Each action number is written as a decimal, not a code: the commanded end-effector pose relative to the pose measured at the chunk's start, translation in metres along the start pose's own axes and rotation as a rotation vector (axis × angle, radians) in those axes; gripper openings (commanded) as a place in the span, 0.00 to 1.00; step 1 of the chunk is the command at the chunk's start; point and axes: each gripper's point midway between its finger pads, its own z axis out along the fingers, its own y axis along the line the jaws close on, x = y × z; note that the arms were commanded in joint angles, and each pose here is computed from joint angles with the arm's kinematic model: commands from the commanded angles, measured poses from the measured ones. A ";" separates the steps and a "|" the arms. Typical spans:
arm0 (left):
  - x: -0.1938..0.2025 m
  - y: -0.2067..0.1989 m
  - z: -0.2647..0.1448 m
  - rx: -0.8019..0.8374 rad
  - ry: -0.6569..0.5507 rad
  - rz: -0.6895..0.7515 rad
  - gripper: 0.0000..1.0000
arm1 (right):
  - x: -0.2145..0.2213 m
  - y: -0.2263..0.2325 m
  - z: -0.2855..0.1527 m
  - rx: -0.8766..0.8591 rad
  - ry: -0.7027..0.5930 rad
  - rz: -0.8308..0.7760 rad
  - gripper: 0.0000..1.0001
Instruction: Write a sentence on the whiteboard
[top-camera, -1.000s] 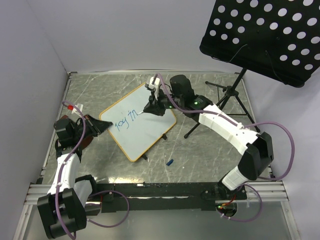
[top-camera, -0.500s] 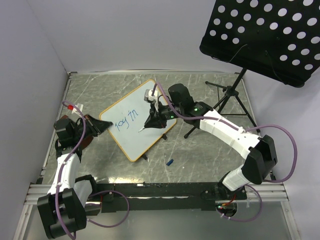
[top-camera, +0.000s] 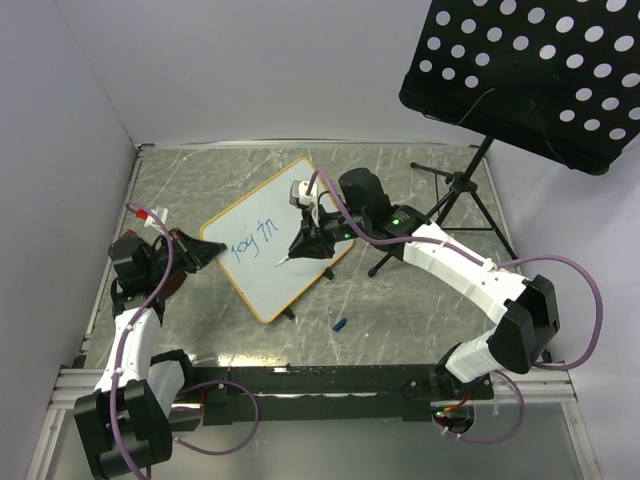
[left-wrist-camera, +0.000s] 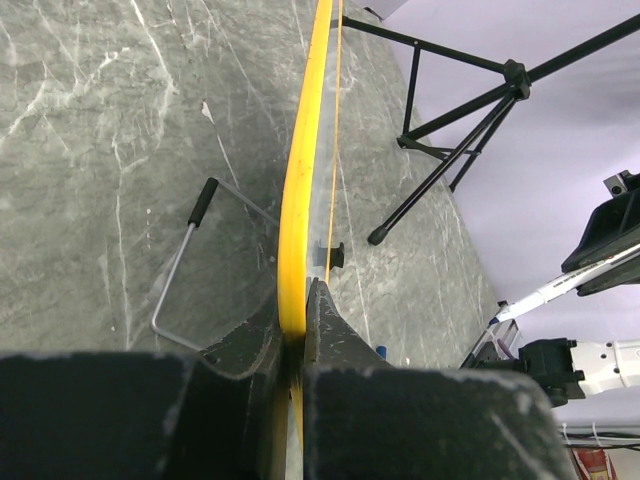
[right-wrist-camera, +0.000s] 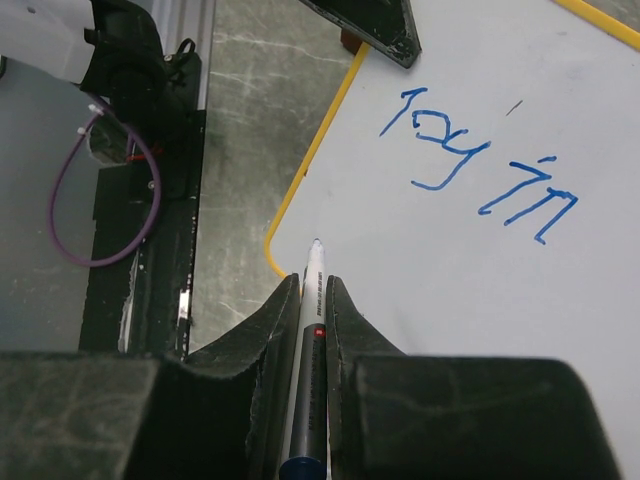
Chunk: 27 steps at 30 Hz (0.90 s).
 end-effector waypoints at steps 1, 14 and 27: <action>-0.006 -0.002 0.001 0.016 -0.009 0.146 0.01 | -0.007 0.005 -0.001 -0.020 -0.024 -0.049 0.00; -0.006 0.003 0.002 -0.010 -0.004 0.135 0.01 | 0.002 -0.008 0.004 0.017 0.000 -0.057 0.00; -0.006 0.000 0.001 -0.001 -0.007 0.140 0.01 | -0.011 -0.043 -0.002 0.191 -0.011 -0.154 0.00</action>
